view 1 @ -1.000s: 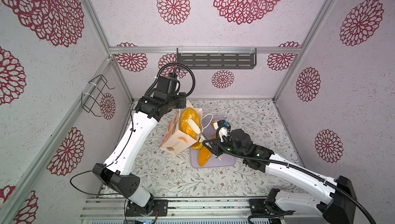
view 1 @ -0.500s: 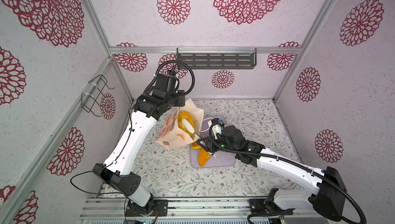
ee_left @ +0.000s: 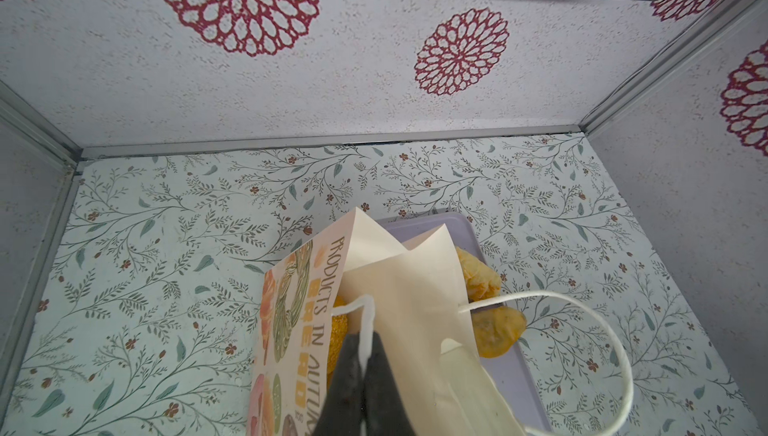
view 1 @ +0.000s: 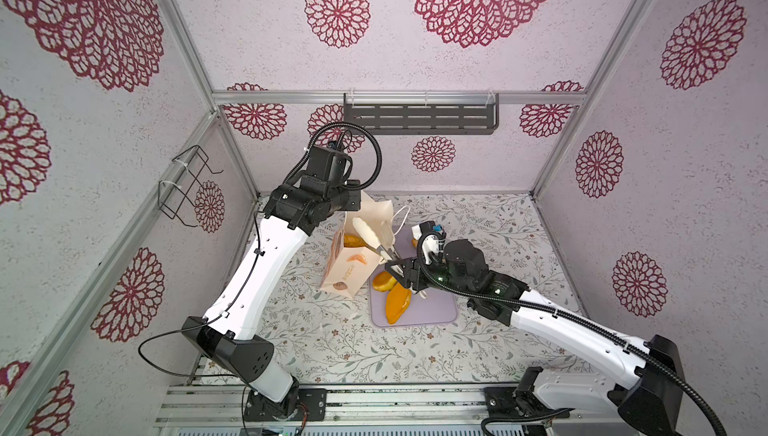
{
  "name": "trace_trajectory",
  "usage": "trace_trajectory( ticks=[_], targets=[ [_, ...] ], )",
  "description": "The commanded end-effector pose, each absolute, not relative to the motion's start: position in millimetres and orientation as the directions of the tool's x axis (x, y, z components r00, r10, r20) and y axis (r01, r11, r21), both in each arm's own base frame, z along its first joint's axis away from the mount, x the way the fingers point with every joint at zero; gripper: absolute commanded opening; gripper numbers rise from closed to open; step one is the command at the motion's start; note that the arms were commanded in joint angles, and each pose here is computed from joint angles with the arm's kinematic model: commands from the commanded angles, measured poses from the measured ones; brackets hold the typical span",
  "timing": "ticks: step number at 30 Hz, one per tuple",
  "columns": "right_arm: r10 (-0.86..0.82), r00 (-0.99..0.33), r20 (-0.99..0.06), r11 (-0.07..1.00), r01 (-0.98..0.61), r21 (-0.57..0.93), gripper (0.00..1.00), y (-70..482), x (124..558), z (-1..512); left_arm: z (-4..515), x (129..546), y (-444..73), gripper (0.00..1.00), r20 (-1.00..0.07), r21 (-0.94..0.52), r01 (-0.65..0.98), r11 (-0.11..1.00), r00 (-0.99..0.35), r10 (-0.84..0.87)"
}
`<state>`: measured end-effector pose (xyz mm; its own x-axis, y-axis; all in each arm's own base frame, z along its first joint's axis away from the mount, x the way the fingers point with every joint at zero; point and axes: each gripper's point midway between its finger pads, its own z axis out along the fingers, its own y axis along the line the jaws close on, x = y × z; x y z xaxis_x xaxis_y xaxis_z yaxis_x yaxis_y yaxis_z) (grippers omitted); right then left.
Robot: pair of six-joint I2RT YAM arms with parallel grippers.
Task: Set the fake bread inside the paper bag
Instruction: 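Open the tongs to drop the sesame loaf into the paper bag, then withdraw the empty tongs with the right gripper back over the tray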
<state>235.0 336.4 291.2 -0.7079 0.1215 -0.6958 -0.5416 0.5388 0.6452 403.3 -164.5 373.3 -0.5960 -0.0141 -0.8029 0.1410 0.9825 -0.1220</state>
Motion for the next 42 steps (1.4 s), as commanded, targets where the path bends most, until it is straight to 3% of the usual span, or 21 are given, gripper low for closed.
trace_trajectory(
  ticks=[1, 11, 22, 31, 42],
  targets=[
    [0.217, -0.622, -0.752, 0.508, -0.586, 0.631, 0.57, 319.4, 238.1, 339.3, 383.7, 400.2, -161.1, 0.00, -0.825, -0.096, 0.143, 0.985, -0.565, 0.001],
    [0.264, -0.580, -0.771, 0.561, -0.558, 0.612, 0.58, 279.2, 240.5, 353.8, 399.0, 397.7, -139.7, 0.00, -0.838, -0.009, 0.094, 0.996, -0.545, 0.044],
    [0.278, -0.594, -0.755, 0.630, -0.481, 0.610, 0.59, 239.0, 226.6, 330.7, 414.3, 389.9, -108.3, 0.00, -0.847, 0.064, 0.036, 0.997, -0.526, 0.074],
    [0.312, -0.597, -0.740, 0.619, -0.463, 0.634, 0.60, 219.9, 209.7, 321.4, 411.6, 388.9, -93.6, 0.00, -0.835, 0.127, 0.005, 0.992, -0.539, 0.110],
    [0.254, -0.720, -0.645, 0.700, -0.323, 0.636, 0.60, 209.6, 201.4, 256.8, 422.7, 385.1, -76.8, 0.00, -0.831, 0.227, -0.035, 0.973, -0.529, 0.175]
  ],
)
